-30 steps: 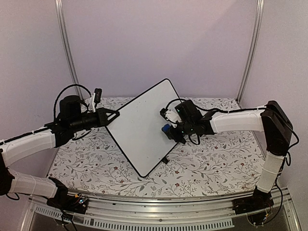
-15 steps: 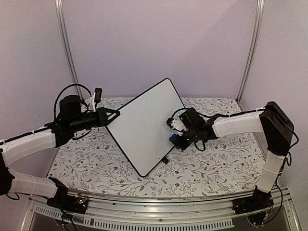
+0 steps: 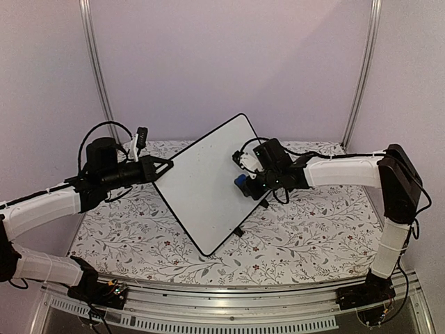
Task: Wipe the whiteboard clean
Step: Erase the whiteboard on the whiteboard stand.
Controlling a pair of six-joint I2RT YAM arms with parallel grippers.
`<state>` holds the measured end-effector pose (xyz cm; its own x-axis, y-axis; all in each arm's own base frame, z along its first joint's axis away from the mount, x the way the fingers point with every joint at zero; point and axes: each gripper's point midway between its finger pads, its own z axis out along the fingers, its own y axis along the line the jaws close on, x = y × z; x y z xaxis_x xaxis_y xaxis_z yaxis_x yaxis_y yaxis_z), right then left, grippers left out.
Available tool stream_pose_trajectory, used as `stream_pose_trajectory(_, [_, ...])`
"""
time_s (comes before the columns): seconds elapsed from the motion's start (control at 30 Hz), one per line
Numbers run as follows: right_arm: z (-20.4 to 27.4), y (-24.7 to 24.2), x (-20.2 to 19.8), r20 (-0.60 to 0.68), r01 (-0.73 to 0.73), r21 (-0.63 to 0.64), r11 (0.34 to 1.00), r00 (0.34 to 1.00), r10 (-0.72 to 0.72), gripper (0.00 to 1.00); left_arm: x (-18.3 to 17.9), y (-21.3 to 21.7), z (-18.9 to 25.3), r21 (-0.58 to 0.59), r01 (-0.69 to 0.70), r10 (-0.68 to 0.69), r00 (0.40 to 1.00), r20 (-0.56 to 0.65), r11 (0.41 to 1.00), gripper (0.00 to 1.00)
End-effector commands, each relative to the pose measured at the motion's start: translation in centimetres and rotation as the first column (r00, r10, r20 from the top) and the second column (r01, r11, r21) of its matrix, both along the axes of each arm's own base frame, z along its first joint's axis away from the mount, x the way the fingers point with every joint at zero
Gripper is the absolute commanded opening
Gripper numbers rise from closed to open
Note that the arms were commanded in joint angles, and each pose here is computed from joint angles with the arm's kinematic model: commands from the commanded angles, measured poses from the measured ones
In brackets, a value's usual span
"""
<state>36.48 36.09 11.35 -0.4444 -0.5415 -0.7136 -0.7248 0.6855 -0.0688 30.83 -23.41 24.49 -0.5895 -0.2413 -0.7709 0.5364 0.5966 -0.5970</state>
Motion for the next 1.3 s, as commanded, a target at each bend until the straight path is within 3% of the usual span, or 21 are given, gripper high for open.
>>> stream_pose_trajectory(0.0, [-5.4, -1.8, -1.8, -0.086, 0.009, -0.069, 0.998, 0.996, -0.015, 0.0, -2.5, -2.8, 2.4, -0.03, 0.184, -0.181, 0.98, 0.084, 0.983, 0.0])
stream_pose_trajectory(0.3, [-7.2, -3.5, -3.5, -0.121, 0.033, -0.072, 0.997, 0.992, -0.042, 0.0, -2.5, -2.8, 2.4, -0.032, 0.184, -0.181, 0.98, 0.08, 0.982, 0.0])
stream_pose_trajectory(0.77, [-1.0, 0.0, 0.5, 0.002, 0.008, -0.031, 0.999, 1.0, -0.008, 0.0, -2.5, -2.7, 2.5, -0.03, 0.18, -0.176, 0.98, 0.087, 0.983, 0.0])
stream_pose_trajectory(1.27, [-7.8, -4.3, -3.1, -0.123, 0.051, -0.084, 0.995, 0.99, -0.062, 0.0, -2.5, -2.7, 2.4, -0.032, 0.182, -0.179, 0.98, 0.082, 0.983, 0.0])
